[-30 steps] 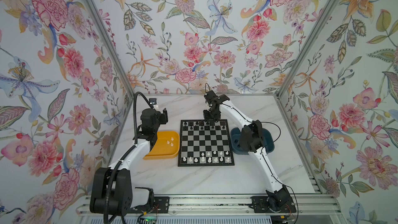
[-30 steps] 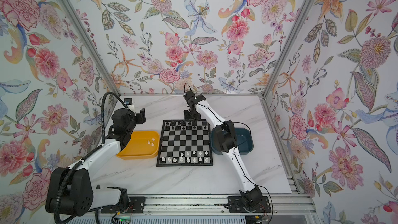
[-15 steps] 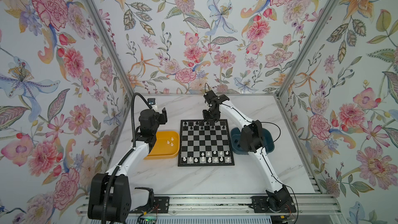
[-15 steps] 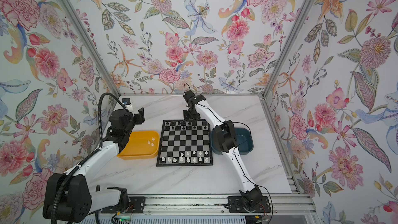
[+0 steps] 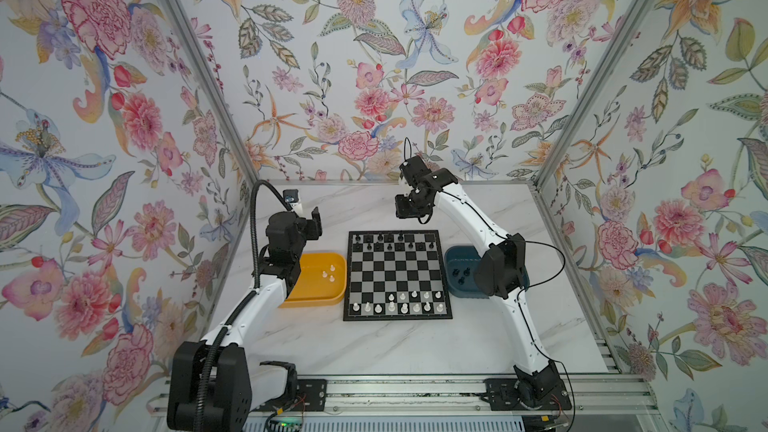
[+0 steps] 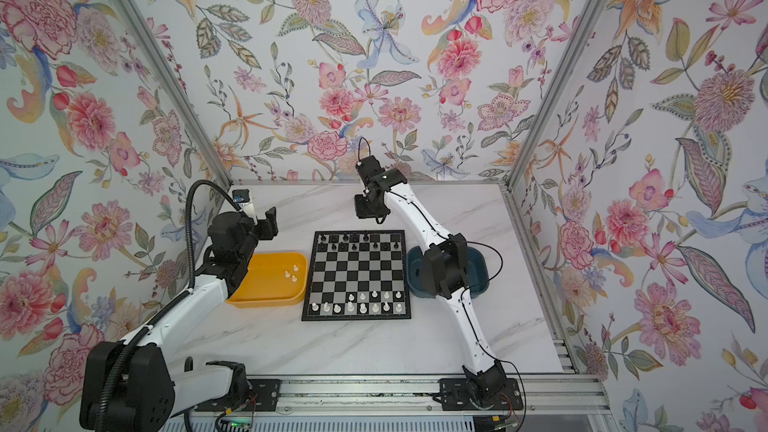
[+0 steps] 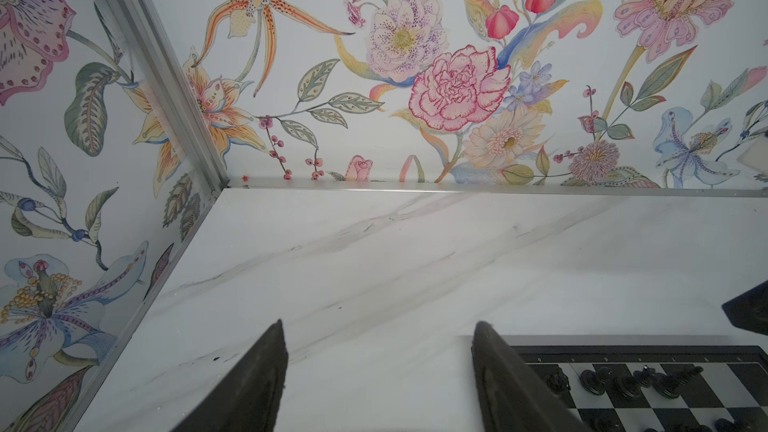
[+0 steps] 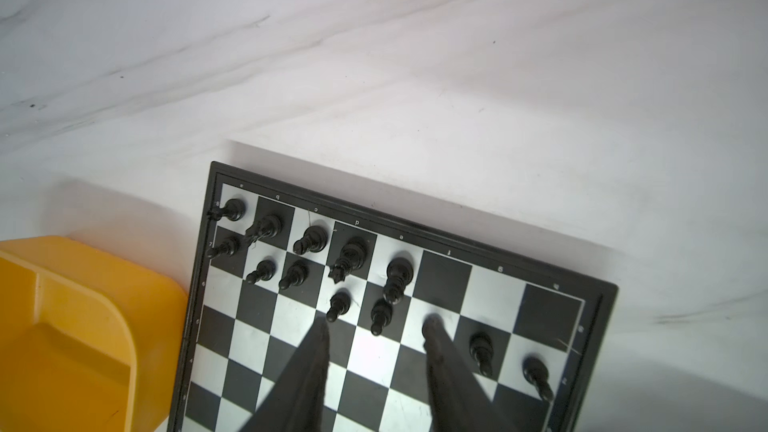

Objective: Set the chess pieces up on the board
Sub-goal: 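Open the right gripper to release the black piece and raise it, then move the right gripper over the teal tray and lower onto a black piece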

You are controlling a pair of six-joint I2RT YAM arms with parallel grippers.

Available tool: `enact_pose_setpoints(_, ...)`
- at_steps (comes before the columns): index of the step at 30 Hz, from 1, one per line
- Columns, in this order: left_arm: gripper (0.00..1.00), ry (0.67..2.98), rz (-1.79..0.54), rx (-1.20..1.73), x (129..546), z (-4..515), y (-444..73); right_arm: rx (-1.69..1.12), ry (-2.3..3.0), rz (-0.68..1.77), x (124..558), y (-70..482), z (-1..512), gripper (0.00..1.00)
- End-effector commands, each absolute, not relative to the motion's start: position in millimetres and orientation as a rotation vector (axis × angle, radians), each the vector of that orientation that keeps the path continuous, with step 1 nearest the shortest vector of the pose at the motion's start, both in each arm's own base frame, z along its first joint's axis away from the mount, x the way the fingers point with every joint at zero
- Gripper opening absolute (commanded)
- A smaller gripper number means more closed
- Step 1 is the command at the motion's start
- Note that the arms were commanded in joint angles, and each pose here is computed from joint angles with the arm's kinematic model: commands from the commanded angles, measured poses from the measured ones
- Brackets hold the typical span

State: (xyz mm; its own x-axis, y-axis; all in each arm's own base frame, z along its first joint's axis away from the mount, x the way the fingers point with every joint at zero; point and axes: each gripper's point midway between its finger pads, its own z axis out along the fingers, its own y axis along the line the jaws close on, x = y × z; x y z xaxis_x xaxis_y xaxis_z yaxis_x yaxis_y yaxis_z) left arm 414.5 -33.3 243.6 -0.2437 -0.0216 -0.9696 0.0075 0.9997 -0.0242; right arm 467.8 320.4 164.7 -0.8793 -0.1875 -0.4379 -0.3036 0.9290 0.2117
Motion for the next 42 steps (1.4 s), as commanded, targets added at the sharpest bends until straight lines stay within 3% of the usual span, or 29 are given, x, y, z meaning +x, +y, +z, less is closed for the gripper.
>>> enact_pose_setpoints(1,0.72,1.806,-0.034,0.005,410,248,-37,-0.349,2.603,0.311,464,297,202,0.40)
enact_pose_setpoints(11,0.71,1.800,-0.084,0.004,411,247,-42,-0.162,2.535,0.230,429,210,236,0.41)
enact_pose_setpoints(26,0.70,1.828,-0.095,-0.004,428,242,-47,0.136,2.748,0.072,340,98,154,0.33)
enact_pose_setpoints(42,0.70,1.843,-0.134,-0.003,436,237,-55,0.156,2.875,0.139,344,106,82,0.29)
